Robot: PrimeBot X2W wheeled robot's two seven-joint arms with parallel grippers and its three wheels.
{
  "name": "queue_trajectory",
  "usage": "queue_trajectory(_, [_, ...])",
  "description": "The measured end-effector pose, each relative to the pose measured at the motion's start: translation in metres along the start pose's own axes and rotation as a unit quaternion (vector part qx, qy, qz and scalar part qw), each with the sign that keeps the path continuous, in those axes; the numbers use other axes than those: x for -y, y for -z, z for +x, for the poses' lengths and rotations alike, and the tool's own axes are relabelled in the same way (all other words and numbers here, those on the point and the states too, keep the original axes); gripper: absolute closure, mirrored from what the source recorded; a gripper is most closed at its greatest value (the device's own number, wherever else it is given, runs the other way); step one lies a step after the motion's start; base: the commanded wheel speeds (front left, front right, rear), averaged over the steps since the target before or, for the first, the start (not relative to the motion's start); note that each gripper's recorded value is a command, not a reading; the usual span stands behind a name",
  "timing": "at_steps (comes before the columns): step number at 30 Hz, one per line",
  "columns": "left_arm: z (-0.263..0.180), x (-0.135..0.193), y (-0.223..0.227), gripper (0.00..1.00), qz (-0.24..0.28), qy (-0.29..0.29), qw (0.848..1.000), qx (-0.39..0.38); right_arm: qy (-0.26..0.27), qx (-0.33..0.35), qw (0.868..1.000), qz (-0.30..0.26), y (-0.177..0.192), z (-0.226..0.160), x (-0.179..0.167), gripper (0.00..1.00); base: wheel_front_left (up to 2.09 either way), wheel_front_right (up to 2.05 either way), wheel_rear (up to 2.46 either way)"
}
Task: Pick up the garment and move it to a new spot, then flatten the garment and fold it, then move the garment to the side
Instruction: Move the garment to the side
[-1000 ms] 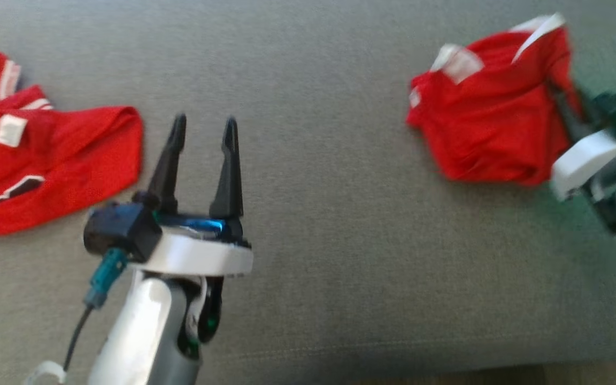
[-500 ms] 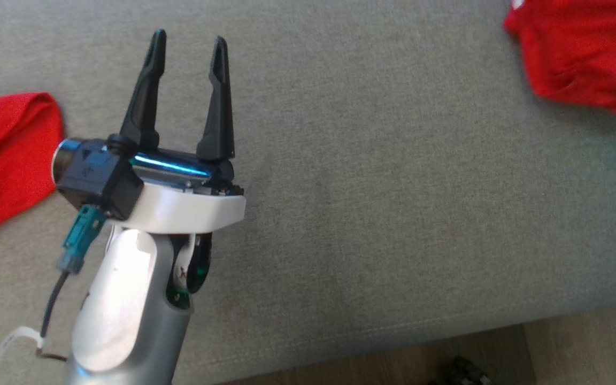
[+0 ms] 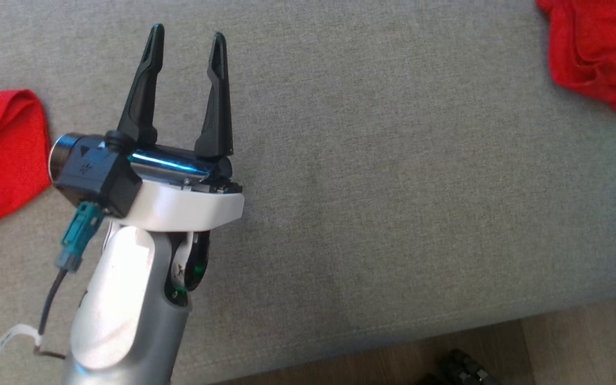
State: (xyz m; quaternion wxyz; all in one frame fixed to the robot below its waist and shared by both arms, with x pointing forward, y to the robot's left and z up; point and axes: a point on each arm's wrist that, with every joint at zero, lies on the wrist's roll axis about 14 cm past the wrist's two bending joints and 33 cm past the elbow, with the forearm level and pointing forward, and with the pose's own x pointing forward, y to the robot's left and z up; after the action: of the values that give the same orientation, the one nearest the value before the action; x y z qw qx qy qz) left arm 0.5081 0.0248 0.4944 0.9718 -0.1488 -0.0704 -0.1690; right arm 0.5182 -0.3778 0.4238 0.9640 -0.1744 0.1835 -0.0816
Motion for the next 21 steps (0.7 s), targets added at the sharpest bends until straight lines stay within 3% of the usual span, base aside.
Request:
queue_trajectory(10, [-0.010, 0.004, -0.032, 0.00, 0.000, -0.007, 1.000, 0.022, -0.005, 0.094, 0.995, 0.045, -0.057, -0.008, -0.010, 0.00, 0.00, 0.00, 0.00])
queue_trajectory(13, [-0.026, 0.002, -0.050, 0.00, 0.004, -0.021, 0.999, 0.030, -0.042, 0.135, 0.987, 0.076, -0.084, -0.021, -0.043, 0.00, 0.00, 0.00, 0.00])
queue_trajectory(21, [-0.066, -0.012, -0.084, 0.00, 0.019, -0.067, 0.996, 0.048, -0.116, 0.193, 0.965, 0.135, -0.117, -0.065, -0.105, 0.00, 0.00, 0.00, 0.00])
